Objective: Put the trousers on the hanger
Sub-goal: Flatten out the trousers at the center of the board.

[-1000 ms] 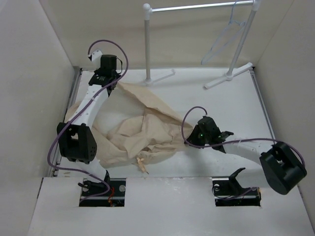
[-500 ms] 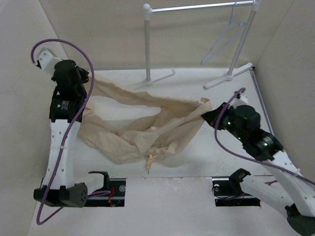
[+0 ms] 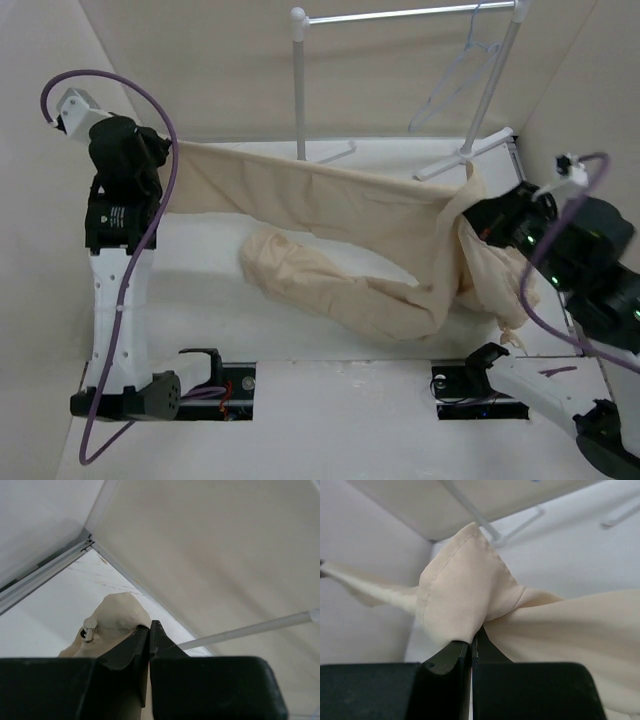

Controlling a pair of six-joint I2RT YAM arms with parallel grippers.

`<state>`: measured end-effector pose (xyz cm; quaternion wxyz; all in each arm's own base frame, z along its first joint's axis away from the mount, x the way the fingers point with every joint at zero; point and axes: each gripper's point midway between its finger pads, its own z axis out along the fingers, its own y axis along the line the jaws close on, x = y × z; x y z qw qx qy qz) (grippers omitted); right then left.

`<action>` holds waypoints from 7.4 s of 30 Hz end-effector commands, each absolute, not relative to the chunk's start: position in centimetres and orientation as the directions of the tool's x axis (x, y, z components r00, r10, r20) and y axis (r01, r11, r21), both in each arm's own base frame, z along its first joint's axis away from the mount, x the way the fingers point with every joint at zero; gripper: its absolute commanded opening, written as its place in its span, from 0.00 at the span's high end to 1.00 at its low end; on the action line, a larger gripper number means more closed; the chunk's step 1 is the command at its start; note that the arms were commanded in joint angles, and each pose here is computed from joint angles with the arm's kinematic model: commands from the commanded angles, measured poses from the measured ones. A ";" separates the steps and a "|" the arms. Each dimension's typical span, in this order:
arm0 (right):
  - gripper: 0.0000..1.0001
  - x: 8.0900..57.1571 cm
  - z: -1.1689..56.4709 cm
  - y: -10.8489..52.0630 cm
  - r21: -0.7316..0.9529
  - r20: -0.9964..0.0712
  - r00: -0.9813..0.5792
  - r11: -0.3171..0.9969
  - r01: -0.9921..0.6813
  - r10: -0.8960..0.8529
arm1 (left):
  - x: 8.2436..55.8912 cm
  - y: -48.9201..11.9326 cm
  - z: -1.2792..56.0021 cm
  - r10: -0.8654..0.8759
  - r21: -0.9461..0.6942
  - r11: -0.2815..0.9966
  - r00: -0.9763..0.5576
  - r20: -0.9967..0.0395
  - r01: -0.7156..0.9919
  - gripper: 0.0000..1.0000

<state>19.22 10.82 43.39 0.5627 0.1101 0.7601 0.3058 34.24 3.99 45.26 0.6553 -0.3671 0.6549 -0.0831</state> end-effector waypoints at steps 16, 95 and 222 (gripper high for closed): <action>0.37 45.1 27.1 5.3 0.415 -0.750 -0.434 0.866 0.278 0.499 | 49.9 10.3 33.1 -0.491 -0.344 0.657 -0.035 -0.870 -0.670 1.00; 0.60 50.1 23.0 -11.7 0.606 -0.626 -0.074 0.544 0.580 0.776 | 57.6 6.9 31.9 -0.518 -0.425 0.699 0.003 -0.855 -0.575 0.56; 0.80 23.4 9.8 14.6 0.503 -0.452 -0.781 0.846 0.175 0.430 | 46.1 8.5 13.5 -0.813 -0.424 0.456 -0.174 -0.555 -0.782 0.63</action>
